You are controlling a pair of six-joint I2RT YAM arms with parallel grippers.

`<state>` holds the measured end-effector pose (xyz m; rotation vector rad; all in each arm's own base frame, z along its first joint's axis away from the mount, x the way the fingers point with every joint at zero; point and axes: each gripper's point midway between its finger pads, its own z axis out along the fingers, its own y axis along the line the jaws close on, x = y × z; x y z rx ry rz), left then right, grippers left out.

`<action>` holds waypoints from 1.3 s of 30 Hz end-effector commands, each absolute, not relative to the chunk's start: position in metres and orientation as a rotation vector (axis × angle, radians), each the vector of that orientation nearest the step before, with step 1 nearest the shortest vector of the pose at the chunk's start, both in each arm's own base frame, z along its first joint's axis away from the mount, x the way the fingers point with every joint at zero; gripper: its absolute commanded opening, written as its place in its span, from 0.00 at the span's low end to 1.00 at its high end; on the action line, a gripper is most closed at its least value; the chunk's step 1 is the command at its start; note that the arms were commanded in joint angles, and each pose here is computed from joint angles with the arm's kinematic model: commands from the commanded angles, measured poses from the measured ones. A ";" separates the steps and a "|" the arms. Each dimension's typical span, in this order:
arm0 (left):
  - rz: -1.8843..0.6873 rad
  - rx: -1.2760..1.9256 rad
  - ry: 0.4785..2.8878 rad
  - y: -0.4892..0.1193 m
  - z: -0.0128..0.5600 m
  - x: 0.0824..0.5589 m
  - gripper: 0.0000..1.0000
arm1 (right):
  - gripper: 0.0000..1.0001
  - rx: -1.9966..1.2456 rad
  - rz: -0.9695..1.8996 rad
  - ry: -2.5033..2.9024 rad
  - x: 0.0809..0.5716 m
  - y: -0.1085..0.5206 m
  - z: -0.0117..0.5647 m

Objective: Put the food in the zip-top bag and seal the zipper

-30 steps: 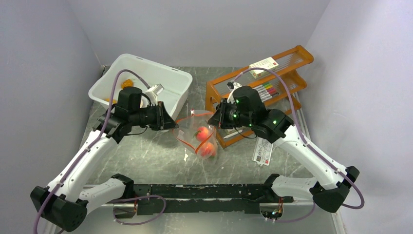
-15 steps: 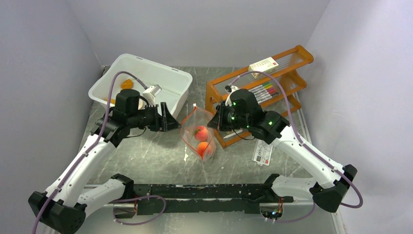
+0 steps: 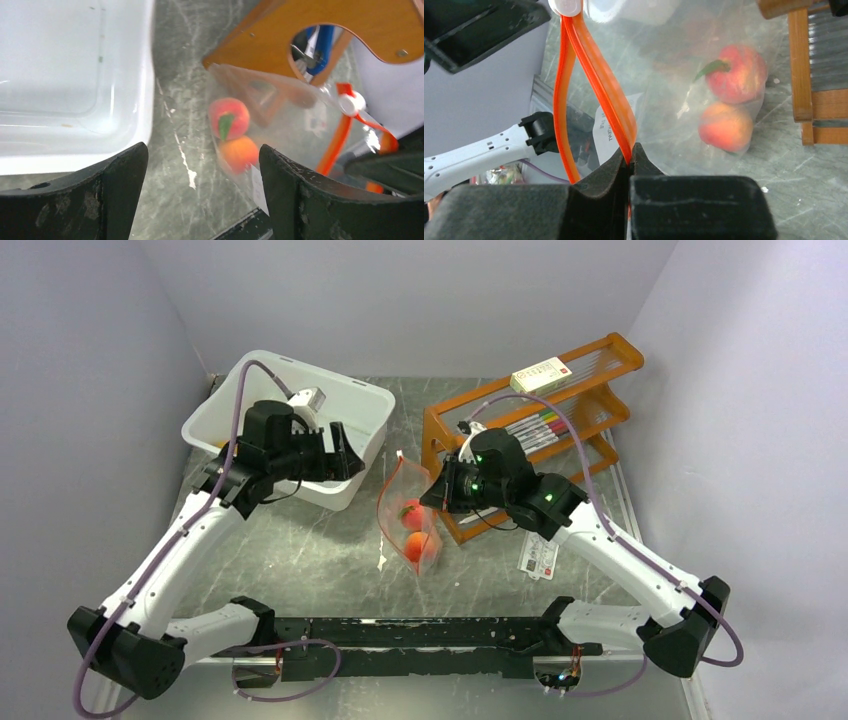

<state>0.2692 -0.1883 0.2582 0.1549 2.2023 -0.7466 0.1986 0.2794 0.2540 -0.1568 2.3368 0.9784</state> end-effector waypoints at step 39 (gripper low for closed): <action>0.290 0.101 2.201 0.073 0.135 0.545 0.84 | 0.00 -0.285 0.952 2.303 0.208 0.288 0.260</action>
